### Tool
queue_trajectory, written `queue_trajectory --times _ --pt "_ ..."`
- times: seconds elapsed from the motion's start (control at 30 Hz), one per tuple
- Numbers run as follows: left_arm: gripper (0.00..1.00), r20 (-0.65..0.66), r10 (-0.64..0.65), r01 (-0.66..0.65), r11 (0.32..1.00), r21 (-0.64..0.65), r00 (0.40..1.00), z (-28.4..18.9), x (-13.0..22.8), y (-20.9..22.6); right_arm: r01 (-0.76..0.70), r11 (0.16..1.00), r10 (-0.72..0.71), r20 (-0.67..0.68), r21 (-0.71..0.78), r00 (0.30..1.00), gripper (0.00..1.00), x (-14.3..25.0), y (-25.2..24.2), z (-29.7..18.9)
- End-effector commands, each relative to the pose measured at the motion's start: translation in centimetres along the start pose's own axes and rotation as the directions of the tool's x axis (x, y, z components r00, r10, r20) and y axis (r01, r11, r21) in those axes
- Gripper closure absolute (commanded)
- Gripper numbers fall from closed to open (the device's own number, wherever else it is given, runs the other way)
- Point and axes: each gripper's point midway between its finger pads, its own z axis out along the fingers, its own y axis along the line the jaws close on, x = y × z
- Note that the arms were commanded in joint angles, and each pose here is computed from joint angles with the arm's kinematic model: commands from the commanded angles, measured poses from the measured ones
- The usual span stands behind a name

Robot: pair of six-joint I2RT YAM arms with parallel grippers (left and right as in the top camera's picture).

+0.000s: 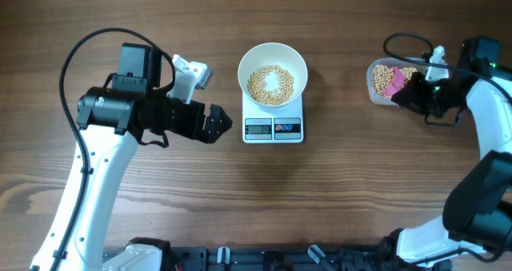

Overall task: Scoop item into bowl and weigh 150g on scale
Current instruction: 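Scoop soybeans again from the tub with the right gripper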

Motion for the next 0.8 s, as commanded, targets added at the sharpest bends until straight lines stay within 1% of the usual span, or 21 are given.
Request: queue_trajectory --times 0.0,0.27,0.43,0.63,0.77 --pt "0.00 0.020 0.034 -0.035 0.999 0.018 0.999 -0.5 -0.2 -0.7 -0.061 0.996 0.057 -0.057 -0.069 0.997 0.96 0.7 -0.3 1.5" --pt "0.00 0.020 0.034 -0.035 0.999 0.018 0.999 -0.5 -0.2 -0.7 -0.115 0.983 0.110 -0.038 -0.142 0.993 0.96 0.2 -0.9 0.7" --pt "0.00 0.020 0.034 -0.035 0.999 0.018 0.999 -0.5 -0.2 -0.7 -0.126 0.964 0.125 -0.019 -0.235 0.992 0.96 -0.1 -0.6 -0.3" --pt "0.00 0.020 0.034 -0.035 0.999 0.018 0.999 -0.5 -0.2 -0.7 -0.155 0.959 0.157 -0.009 -0.235 0.988 0.96 -0.2 -1.5 -0.8" --pt "0.00 0.020 0.034 -0.035 0.999 0.018 0.999 -0.5 -0.2 -0.7 -0.159 0.946 0.168 0.008 -0.281 0.986 0.96 -0.6 -1.5 -1.4"
